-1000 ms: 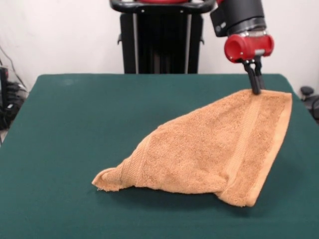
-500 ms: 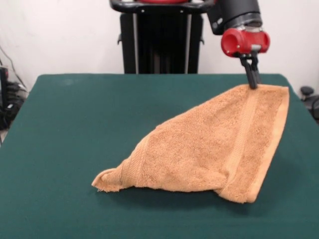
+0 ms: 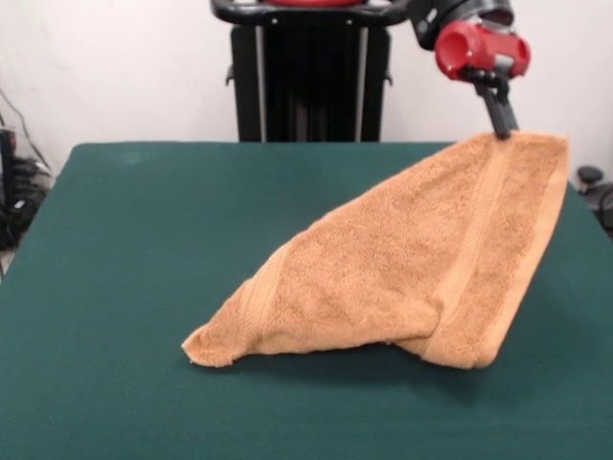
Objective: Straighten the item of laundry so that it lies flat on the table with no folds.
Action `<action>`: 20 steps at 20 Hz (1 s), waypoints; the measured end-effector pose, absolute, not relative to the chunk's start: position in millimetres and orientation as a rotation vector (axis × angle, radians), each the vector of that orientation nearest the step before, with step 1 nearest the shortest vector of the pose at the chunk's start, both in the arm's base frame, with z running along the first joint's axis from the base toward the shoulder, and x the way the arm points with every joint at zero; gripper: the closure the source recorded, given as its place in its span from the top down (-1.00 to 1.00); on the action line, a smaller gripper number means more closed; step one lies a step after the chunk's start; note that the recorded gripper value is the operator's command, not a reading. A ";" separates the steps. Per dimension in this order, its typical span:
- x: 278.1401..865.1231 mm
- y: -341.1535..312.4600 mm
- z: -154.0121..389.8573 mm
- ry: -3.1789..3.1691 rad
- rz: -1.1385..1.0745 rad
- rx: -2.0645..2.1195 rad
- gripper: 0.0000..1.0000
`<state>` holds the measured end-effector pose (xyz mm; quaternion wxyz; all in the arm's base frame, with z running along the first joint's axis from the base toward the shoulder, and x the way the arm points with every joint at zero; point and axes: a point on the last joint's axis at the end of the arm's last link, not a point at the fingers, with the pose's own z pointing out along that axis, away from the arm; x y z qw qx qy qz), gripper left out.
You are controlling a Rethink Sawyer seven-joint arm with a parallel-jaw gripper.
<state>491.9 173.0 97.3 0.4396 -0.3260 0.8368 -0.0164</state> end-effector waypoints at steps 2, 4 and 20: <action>488.1 171.8 101.1 2.056 -0.048 -0.804 -1.00; 485.5 170.2 105.2 2.033 -0.055 -0.794 -1.00; 476.9 154.6 90.7 2.005 -0.077 -0.733 -1.00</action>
